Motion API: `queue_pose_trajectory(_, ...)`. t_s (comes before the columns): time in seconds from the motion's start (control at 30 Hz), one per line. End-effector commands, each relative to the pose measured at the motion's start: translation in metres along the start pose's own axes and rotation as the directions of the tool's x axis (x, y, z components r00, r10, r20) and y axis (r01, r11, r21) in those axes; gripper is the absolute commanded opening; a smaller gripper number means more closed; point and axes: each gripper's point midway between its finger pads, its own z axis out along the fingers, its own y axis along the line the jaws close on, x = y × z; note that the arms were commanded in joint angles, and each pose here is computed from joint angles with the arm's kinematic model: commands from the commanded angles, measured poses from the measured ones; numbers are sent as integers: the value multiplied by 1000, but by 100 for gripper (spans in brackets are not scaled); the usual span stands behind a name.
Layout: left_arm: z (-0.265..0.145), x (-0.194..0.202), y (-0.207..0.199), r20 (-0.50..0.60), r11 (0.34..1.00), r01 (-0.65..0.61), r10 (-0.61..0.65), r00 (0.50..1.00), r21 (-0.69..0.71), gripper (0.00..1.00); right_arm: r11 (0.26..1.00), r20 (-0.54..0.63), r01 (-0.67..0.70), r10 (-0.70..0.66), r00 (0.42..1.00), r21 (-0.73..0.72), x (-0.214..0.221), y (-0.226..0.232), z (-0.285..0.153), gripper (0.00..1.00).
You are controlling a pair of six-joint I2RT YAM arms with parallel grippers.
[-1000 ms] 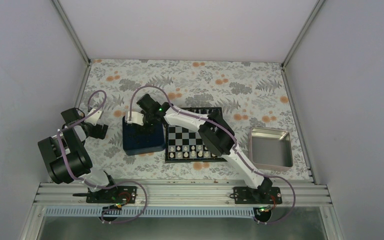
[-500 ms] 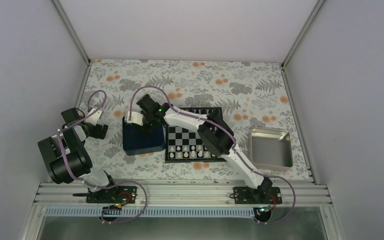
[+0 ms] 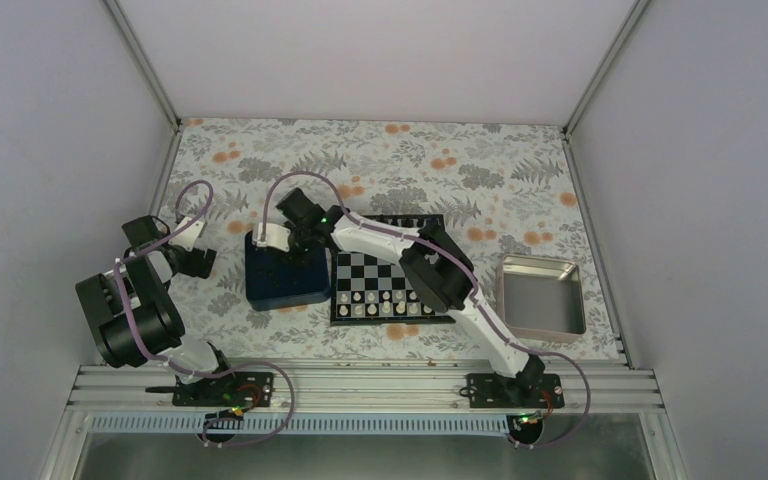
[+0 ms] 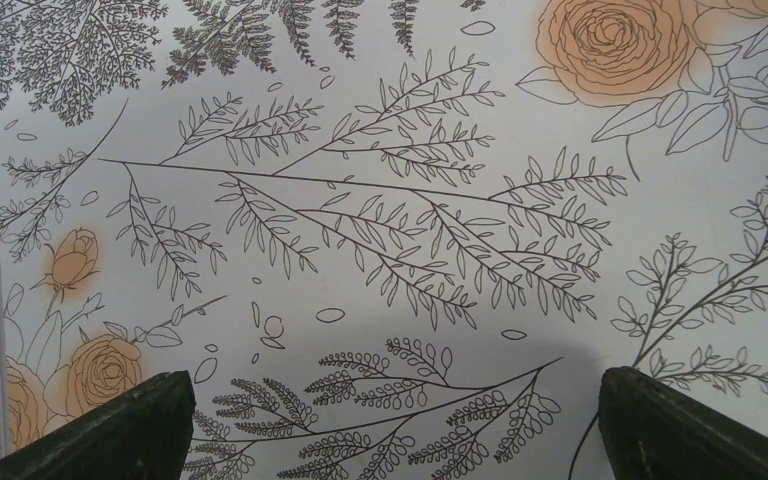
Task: Set up the chess pieces on the board
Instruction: Pick up the chess piece from the storage box, then place the chess piece on the chessboard.
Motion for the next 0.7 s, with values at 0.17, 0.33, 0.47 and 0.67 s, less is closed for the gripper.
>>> queue_pose_trajectory(0.17, 2, 15, -13, -42, 999, 1, 1, 999, 44, 100, 998, 108, -20, 14, 994, 55, -47, -12, -115, 4)
queue_pose_trajectory(0.33, 2, 16, -13, -45, 999, 2, 0, 999, 43, 100, 992, 94, -70, 60, 994, 104, -31, -22, -169, 4)
queue_pose_trajectory(0.47, 1, 15, -12, -41, 999, 3, -1, 999, 42, 100, 979, 77, -128, 117, 990, 157, 3, -32, -200, 4)
queue_pose_trajectory(0.67, 1, 13, -13, -37, 999, 7, -5, 999, 48, 100, 956, 65, -232, 224, 972, 179, 60, -42, -225, 4)
